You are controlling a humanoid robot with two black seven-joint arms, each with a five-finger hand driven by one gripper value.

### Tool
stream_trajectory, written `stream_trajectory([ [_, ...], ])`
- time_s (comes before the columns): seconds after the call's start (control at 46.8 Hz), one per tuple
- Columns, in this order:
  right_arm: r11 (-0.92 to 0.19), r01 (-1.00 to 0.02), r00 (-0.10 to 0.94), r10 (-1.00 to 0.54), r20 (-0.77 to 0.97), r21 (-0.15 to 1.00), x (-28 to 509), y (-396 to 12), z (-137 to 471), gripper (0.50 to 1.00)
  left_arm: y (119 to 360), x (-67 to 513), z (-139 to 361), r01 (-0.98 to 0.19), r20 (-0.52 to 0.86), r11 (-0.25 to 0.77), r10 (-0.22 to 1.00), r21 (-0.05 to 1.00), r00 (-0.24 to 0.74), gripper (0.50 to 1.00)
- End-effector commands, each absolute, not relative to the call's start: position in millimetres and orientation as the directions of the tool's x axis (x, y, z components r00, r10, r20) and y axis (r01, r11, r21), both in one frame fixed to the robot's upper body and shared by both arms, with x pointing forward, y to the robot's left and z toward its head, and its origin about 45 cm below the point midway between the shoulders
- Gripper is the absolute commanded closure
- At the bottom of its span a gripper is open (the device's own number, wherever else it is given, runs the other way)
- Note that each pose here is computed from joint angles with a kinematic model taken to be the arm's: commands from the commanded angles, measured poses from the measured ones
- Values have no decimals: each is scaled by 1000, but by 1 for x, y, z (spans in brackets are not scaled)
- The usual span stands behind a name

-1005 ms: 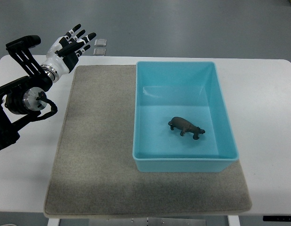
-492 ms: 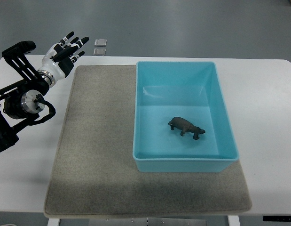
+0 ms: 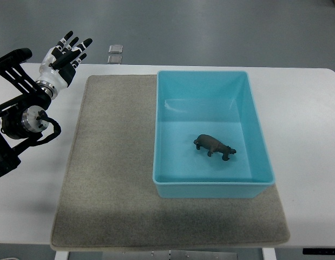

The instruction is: Place brown hippo in blue box with left hand

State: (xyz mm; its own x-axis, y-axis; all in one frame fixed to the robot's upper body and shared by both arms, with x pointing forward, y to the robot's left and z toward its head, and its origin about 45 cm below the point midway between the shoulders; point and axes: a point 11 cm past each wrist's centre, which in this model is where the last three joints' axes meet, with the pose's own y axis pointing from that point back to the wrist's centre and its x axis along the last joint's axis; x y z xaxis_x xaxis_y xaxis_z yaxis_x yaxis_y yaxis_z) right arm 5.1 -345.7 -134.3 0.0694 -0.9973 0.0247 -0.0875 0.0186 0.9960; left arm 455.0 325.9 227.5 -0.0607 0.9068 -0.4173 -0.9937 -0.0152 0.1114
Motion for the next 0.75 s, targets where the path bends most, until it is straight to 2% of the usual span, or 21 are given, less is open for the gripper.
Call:
stream_trajectory([
  [0.0, 18, -87, 70, -997, 24, 996, 5, -346, -134, 564, 325, 455, 227, -994, -416, -16, 907, 112, -62, 504],
  [0.342, 18, -87, 70, -997, 24, 996, 5, -346, -134, 564, 327, 454, 226, -993, -413, -26, 908, 112, -70, 501],
  [0.727, 10, -85, 79, -997, 16, 996, 5, -343, -135, 564, 319, 454, 224, -994, -422, -18, 904, 104, -60, 501],
])
